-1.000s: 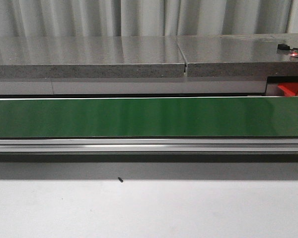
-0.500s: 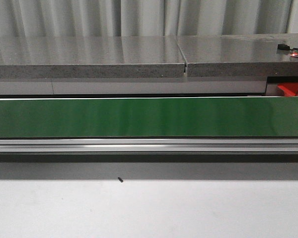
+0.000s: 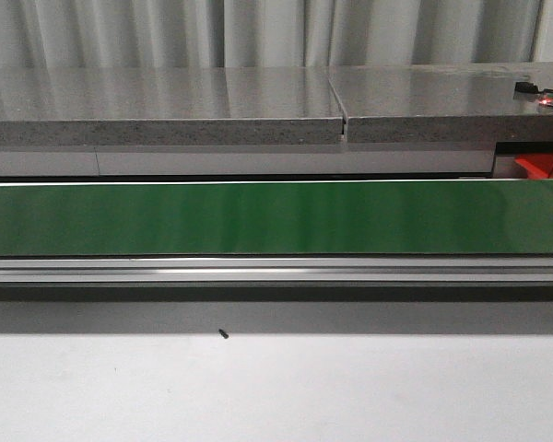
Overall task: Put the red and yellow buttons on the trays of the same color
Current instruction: 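Carry the yellow button into the yellow tray and open the right gripper, then raise the right gripper out of the yellow tray above the belt end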
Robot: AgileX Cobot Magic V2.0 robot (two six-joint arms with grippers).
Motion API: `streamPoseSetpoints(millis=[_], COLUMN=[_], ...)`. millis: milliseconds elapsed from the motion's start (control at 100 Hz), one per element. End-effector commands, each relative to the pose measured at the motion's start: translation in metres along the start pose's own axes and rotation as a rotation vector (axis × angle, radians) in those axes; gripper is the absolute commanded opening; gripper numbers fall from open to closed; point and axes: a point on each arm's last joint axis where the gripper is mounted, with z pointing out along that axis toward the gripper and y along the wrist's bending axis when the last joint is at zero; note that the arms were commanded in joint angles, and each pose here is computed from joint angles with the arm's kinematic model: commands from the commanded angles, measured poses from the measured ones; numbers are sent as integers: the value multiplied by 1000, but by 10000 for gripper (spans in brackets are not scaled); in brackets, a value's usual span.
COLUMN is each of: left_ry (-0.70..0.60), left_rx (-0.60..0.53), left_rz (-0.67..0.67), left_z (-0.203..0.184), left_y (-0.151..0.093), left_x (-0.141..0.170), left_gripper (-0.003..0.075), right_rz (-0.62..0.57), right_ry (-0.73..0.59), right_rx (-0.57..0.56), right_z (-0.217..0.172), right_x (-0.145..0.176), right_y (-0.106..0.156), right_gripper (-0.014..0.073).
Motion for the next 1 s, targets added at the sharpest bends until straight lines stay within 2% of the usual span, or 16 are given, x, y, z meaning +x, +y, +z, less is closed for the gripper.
streamPoseSetpoints(millis=[0, 170, 250, 580, 660, 830, 990], left_ry=[-74, -74, -74, -74, -74, -74, -74], left_rx=[-24, -24, -24, -24, -24, -24, -24], left_rz=[-17, -17, -17, -17, -17, -17, -17], left_z=[-2, -2, -2, -2, -2, -2, -2], left_y=[2, 2, 2, 2, 2, 2, 2], left_x=[-13, -13, -13, -13, -13, -13, -13], left_gripper=[-20, -20, -20, -20, -20, -20, -20], right_rz=[-3, -2, -2, -2, -2, -5, -3], right_ry=[-76, -72, -66, -60, -64, -89, -186], right_rx=[-3, -4, -6, -8, -7, -2, 9], right_z=[-19, -19, -19, -19, -19, -26, -49], right_x=[-7, -6, -6, -5, -5, -6, -8], right_y=[1, 1, 2, 2, 2, 3, 7], right_gripper=[196, 202, 235, 542, 593, 598, 598])
